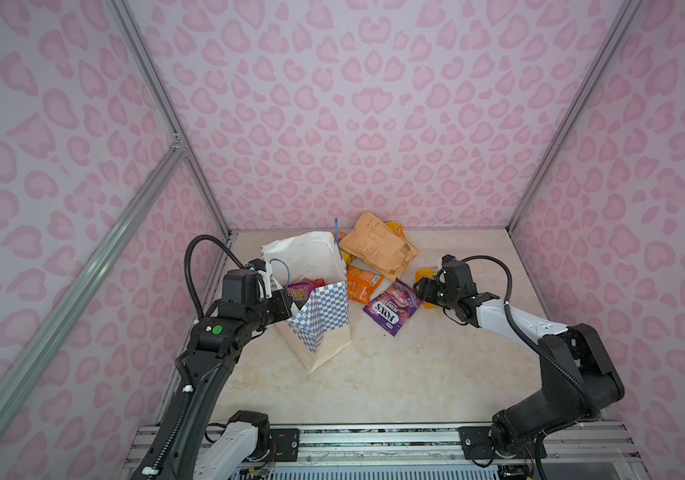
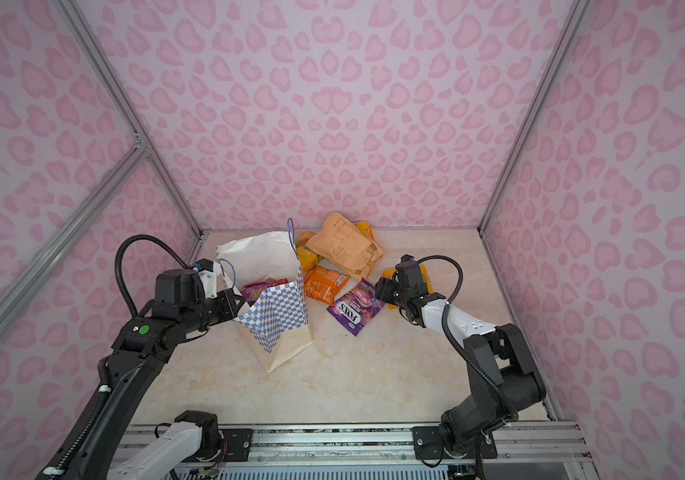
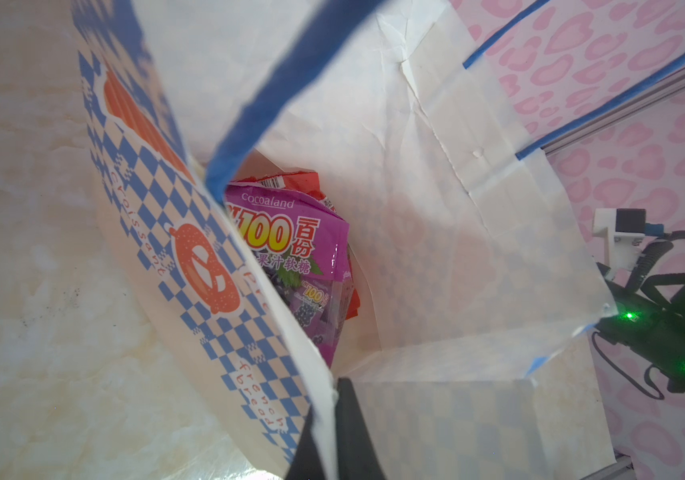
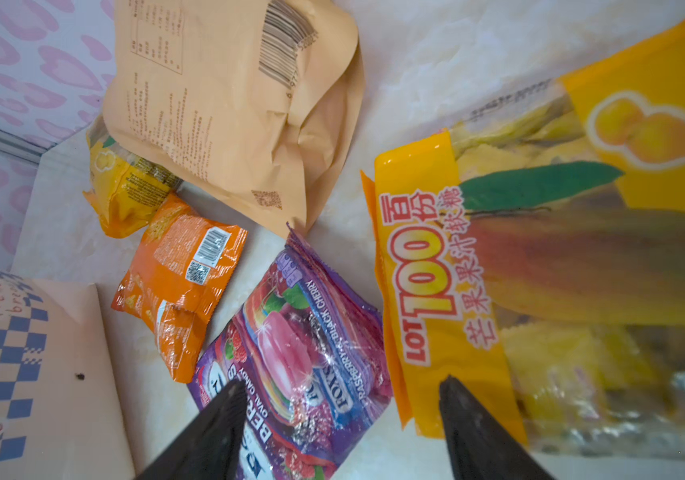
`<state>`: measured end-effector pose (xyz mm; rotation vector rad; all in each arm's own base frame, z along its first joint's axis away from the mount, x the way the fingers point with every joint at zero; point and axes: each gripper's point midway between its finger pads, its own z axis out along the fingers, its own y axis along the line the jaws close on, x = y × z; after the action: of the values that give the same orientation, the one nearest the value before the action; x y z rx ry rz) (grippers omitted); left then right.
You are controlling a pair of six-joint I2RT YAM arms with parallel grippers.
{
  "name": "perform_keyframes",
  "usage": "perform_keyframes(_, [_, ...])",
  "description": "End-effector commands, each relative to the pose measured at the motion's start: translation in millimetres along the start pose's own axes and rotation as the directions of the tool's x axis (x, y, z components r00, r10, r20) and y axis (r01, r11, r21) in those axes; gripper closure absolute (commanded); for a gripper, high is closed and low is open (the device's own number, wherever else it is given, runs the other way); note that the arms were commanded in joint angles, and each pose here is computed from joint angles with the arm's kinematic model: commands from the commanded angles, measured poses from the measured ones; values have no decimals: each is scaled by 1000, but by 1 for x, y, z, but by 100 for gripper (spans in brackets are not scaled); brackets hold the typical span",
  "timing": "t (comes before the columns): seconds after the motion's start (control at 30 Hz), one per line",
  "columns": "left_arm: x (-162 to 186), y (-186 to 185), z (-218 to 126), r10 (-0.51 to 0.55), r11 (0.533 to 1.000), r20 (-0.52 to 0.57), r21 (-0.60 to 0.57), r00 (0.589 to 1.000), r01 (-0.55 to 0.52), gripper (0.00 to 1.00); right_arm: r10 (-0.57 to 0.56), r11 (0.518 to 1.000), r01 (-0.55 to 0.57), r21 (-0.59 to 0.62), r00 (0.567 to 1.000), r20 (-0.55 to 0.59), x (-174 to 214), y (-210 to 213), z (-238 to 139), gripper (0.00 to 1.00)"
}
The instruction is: Place the snacks into the paper bag
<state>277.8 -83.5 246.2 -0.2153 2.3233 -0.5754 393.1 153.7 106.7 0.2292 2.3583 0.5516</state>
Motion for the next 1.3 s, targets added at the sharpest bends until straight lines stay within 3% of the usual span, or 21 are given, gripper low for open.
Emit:
perform_keyframes(0.0, [-11, -4, 0, 16, 1000, 43, 14, 999, -17, 95, 48, 995, -52, -87, 998, -47, 18, 20, -4, 16])
perform_keyframes(0.1, [-11, -5, -1, 17, 1000, 44, 17, 999, -18, 95, 70, 994, -76, -73, 995, -78, 40, 24, -11, 2])
perform_keyframes(0.53, [-11, -5, -2, 17, 1000, 49, 21, 999, -18, 95, 219, 972, -231, -48, 960, -175, 85, 15, 26, 2])
perform_keyframes(0.7, [-12, -5, -3, 17, 1000, 52, 23, 999, -18, 95, 194, 977, -178, 120, 971, -136, 83, 5, 37, 2])
perform_keyframes(0.93, [-12, -5, -4, 16, 1000, 56, 25, 998, -17, 95, 199, 945, -169, 279, 976, -85, 89, -10, 54, 2])
perform_keyframes(1.1, [-12, -6, -5, 15, 999, 57, 30, 998, -17, 95, 134, 894, -105, 436, 990, -35, 87, -23, 57, 11])
perform_keyframes(1.27, [-14, -6, -7, 16, 999, 67, 28, 998, -18, 95, 146, 882, -105, 459, 988, -54, 100, -22, 72, 21])
